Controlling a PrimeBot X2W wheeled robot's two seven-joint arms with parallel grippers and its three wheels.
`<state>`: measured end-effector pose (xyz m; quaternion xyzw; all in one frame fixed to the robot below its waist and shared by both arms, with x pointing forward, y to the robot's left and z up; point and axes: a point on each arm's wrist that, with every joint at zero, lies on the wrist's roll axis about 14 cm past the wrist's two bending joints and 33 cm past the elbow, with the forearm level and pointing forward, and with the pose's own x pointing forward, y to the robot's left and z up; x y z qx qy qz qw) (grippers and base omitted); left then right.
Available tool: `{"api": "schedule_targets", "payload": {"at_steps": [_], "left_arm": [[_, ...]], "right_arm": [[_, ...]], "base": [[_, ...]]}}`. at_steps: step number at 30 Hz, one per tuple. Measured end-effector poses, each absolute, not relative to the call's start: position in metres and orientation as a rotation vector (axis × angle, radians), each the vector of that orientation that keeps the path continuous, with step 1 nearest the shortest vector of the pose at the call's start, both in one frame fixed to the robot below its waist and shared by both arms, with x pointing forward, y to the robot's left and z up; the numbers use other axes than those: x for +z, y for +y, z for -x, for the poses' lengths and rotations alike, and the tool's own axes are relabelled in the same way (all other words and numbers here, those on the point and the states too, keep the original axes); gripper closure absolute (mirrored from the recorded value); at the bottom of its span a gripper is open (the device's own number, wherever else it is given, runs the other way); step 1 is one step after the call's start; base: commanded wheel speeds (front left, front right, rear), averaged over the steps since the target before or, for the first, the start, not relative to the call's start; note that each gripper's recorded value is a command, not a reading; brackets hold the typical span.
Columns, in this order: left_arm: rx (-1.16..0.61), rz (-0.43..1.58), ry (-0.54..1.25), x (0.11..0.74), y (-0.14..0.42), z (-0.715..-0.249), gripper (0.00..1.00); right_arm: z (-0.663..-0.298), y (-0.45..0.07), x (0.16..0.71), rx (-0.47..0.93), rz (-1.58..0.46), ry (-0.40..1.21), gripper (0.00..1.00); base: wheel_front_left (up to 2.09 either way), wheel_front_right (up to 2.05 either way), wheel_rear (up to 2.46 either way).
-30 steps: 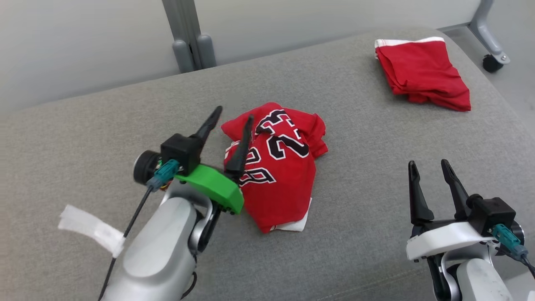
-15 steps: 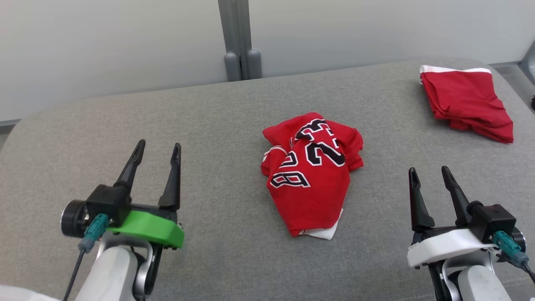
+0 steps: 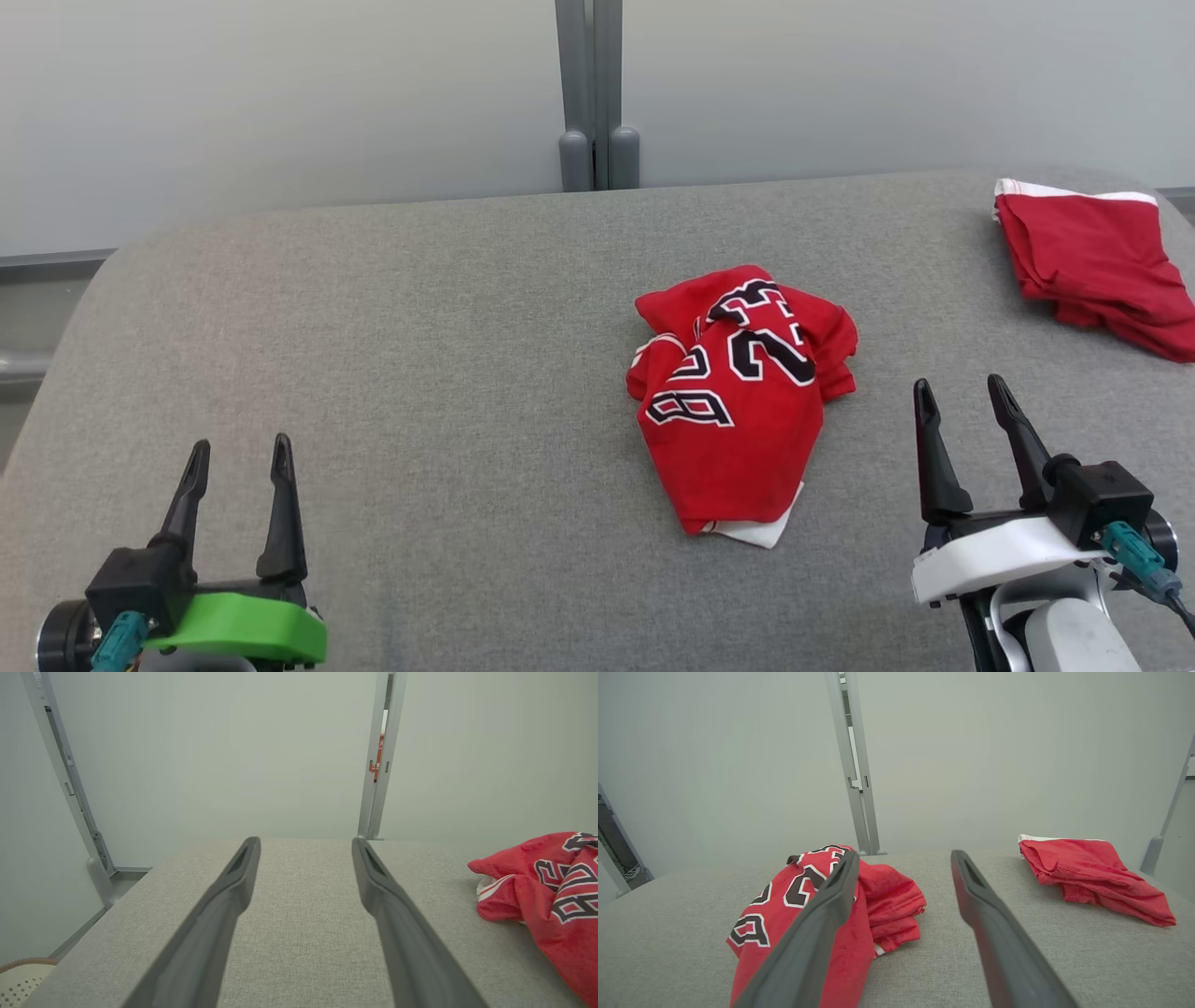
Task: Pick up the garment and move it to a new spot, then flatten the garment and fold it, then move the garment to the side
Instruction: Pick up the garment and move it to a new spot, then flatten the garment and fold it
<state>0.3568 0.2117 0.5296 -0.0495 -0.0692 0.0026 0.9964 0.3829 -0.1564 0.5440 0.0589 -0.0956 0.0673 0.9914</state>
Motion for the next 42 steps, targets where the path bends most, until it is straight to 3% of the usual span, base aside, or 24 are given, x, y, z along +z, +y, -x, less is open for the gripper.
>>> {"api": "schedule_targets", "payload": {"at_steps": [42], "left_arm": [[-0.01, 0.113, -0.103, 0.514, 0.204, -0.352, 0.0]], "right_arm": [[-0.376, -0.156, 0.535, 0.148, -0.106, -0.164, 0.0]], "base": [[0.0, 0.0, 0.0]]}}
